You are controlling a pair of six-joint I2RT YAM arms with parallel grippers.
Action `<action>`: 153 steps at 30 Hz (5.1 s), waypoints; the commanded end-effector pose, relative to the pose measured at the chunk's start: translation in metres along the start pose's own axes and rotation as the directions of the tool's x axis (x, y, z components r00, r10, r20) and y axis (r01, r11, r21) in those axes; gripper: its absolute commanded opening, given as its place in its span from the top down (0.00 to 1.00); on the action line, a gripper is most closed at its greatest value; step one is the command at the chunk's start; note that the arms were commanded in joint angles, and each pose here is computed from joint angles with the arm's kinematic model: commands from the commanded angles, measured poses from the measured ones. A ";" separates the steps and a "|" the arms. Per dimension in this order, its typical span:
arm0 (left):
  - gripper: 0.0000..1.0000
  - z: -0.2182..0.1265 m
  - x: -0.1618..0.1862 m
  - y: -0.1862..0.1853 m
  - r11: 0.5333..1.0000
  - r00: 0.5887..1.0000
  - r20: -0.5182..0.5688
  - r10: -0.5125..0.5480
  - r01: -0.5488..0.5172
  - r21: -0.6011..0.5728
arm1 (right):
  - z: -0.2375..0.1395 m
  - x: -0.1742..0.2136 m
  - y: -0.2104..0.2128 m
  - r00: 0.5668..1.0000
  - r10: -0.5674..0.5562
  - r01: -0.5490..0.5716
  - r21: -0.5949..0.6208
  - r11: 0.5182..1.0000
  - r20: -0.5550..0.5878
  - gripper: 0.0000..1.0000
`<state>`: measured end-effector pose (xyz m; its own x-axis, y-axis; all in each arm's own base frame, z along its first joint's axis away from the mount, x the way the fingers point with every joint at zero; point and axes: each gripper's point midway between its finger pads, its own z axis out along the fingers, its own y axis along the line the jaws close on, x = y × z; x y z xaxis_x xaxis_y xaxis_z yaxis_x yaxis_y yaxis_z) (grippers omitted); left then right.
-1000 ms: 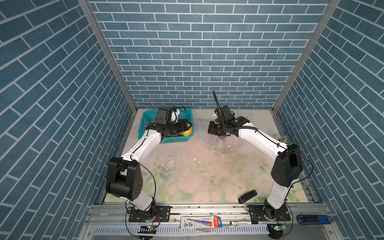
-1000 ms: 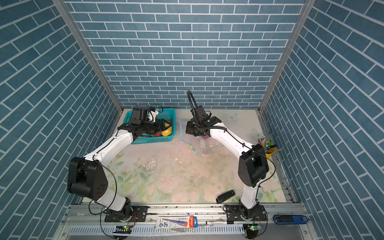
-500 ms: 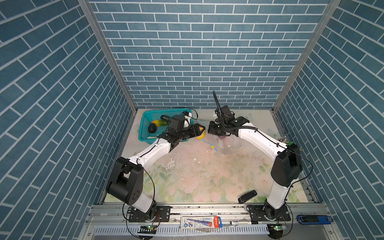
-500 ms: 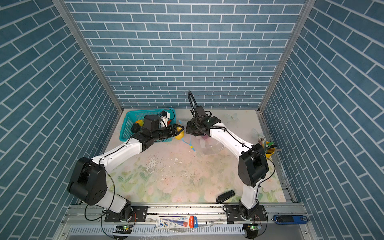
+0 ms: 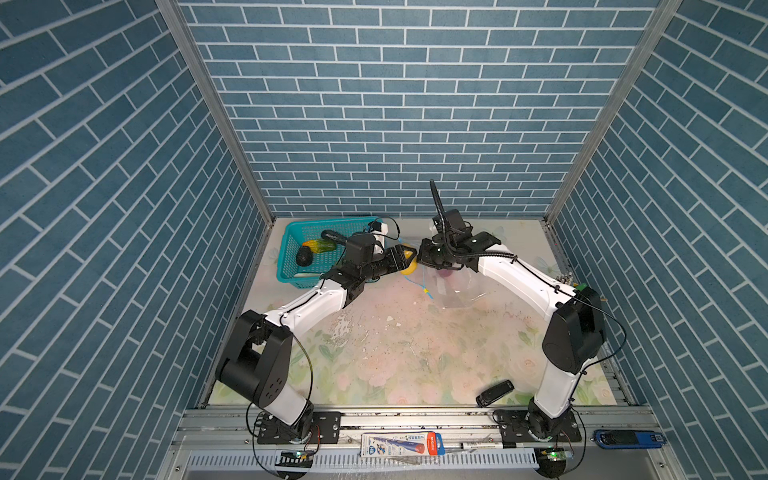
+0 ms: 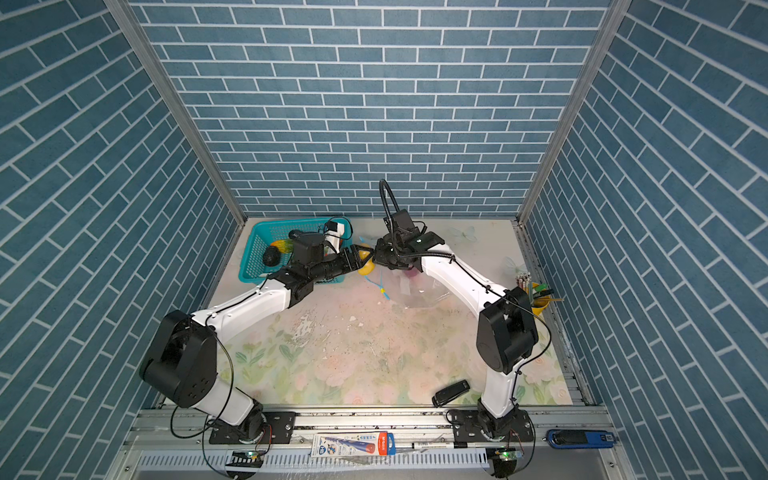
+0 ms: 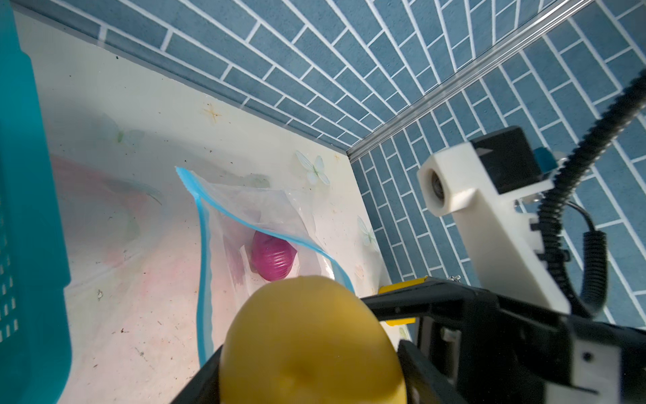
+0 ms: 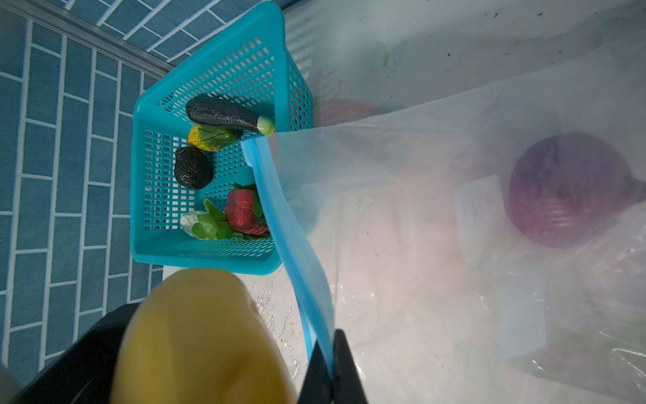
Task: Place the food in the zip-top bag and seal the zipper
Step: 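Carry the potato with the left gripper toward the bag mouth, then lower the potato into the bag held open by the right gripper, then open the left gripper to release the potato inside the bag, then move the left gripper back into the basket over the eggplant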
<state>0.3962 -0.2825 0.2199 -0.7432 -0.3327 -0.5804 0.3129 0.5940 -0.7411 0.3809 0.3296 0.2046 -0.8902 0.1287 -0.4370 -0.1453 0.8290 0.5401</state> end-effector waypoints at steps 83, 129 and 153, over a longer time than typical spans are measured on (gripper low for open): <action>0.18 0.018 0.028 0.006 0.995 0.995 -0.057 0.078 -0.081 -0.052 | -0.035 -0.028 0.032 0.995 0.022 -0.013 -0.100 0.995 0.093 1.00; 0.25 -0.077 -0.097 0.146 0.764 0.989 0.147 0.003 0.093 -0.639 | -0.011 -0.015 0.022 0.998 0.022 -0.015 -0.111 0.994 0.066 1.00; 0.36 -0.049 -0.164 0.292 0.667 0.871 0.468 -0.152 0.440 -0.601 | 0.005 -0.012 0.021 1.000 0.002 -0.001 -0.118 0.993 0.006 1.00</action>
<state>0.5681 -0.0230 0.1109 -0.4508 -0.7015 -0.5519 -0.4744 0.7121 -0.5176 0.3876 0.3453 0.2137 -0.8873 0.1413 -0.4390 -0.1822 0.7671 0.6151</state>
